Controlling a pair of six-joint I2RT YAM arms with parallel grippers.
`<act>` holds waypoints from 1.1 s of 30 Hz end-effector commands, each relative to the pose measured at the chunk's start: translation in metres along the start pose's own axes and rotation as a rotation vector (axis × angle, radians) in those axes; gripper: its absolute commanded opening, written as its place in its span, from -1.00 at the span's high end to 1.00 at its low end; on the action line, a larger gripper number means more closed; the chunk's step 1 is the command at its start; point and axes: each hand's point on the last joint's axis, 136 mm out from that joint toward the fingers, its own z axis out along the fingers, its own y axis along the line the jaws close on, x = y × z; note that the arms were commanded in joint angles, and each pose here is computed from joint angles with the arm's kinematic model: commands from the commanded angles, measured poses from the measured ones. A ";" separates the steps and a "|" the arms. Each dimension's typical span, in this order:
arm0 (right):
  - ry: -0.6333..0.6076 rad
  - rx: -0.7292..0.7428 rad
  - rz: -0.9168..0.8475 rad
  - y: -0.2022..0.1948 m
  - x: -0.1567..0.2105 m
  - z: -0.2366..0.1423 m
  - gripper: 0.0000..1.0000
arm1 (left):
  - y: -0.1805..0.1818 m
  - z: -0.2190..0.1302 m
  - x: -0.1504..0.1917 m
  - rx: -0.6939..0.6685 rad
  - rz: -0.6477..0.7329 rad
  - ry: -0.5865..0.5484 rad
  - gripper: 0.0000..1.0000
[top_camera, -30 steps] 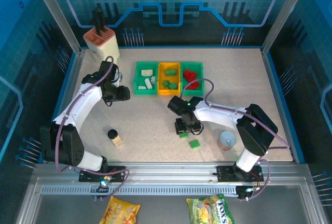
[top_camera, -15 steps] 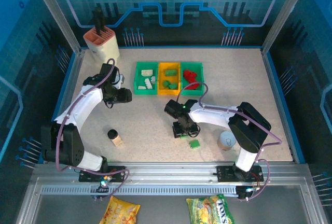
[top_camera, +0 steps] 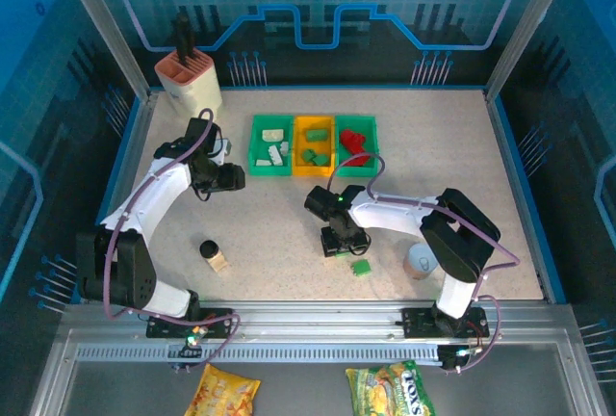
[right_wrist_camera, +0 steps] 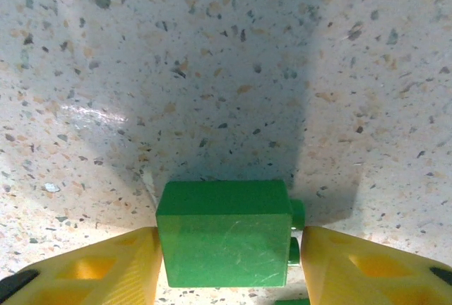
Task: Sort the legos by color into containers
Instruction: Pick up the lego from the bottom-center of the table.
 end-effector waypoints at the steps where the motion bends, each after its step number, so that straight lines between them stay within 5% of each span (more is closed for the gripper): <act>1: 0.014 0.032 -0.015 -0.002 0.004 0.006 -0.08 | -0.001 0.004 0.002 0.021 0.005 0.016 -0.10; 20: -0.041 0.041 -0.054 0.006 -0.020 -0.021 0.03 | -0.001 0.004 0.001 0.022 0.008 0.016 -0.09; 33: -0.160 -0.005 -0.073 0.024 -0.093 -0.066 0.03 | -0.003 -0.001 -0.001 0.032 0.007 0.003 -0.09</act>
